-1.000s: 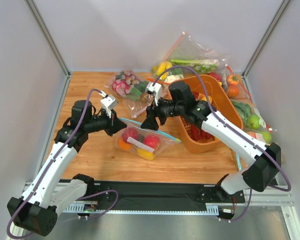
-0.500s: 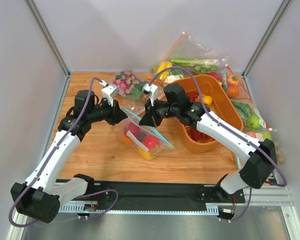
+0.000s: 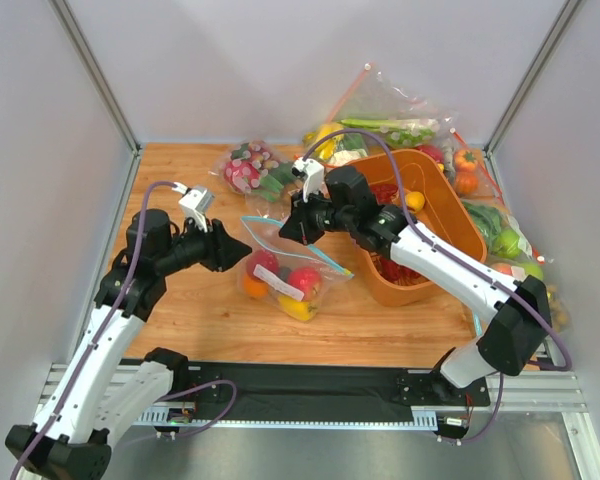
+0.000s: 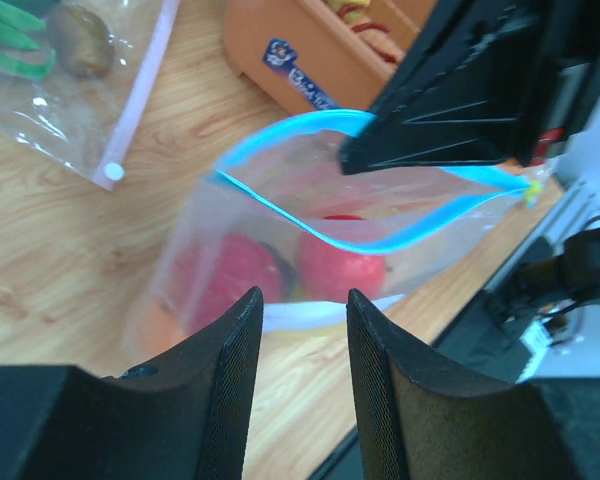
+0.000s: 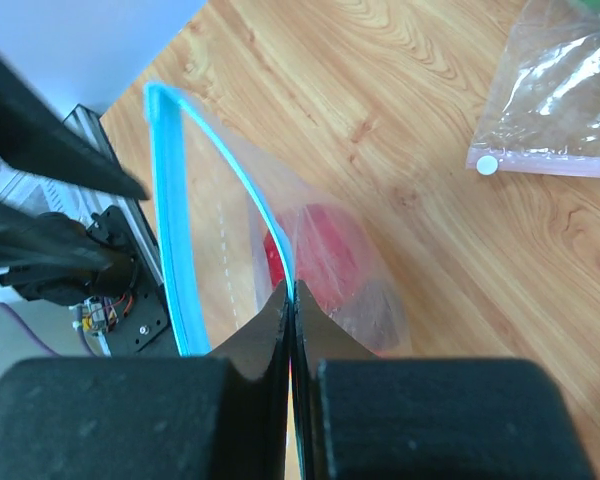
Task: Open the zip-top bag and remove the fake food
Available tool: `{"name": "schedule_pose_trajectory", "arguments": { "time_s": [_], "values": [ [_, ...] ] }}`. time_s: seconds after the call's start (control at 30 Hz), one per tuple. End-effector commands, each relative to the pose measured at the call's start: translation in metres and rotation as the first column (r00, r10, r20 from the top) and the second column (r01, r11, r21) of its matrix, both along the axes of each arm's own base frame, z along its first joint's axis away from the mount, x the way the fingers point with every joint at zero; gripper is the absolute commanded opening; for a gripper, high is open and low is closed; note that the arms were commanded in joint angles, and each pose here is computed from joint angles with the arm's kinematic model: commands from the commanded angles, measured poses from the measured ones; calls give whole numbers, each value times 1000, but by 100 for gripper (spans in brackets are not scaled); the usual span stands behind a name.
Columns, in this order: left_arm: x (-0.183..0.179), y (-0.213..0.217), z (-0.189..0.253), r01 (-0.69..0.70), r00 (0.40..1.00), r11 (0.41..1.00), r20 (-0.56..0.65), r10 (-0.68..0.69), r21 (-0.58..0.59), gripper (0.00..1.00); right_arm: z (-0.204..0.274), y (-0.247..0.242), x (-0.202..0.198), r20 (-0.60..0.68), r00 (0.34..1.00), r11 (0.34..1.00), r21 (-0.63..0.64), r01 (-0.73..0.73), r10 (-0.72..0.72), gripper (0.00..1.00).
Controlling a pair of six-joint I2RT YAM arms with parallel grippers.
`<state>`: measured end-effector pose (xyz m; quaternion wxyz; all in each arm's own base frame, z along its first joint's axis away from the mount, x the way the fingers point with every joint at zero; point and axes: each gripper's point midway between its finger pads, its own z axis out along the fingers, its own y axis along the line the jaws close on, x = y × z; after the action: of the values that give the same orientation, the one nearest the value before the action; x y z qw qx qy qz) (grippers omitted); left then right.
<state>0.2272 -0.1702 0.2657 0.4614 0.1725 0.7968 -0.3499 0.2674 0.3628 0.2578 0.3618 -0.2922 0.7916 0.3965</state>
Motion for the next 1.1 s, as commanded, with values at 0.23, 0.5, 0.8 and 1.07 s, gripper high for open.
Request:
{"name": "schedule_pose_trajectory", "arguments": {
  "time_s": [0.23,0.5,0.8,1.07],
  "values": [
    [-22,-12,5,-100,985,970,-163,64,-224,48,19,10,23,40,993,992,55,110,-113,0],
    [-3,-23,3,-121,982,945,-173,70,-305,59,14,13,18,34,994,994,47,98,-100,0],
    [20,-23,15,-171,981,934,-143,131,-315,61,3,18,9,21,997,997,27,78,-79,0],
    [37,-26,11,-191,977,929,-150,150,-316,61,-2,20,5,29,998,998,6,60,-60,0]
  ]
}}
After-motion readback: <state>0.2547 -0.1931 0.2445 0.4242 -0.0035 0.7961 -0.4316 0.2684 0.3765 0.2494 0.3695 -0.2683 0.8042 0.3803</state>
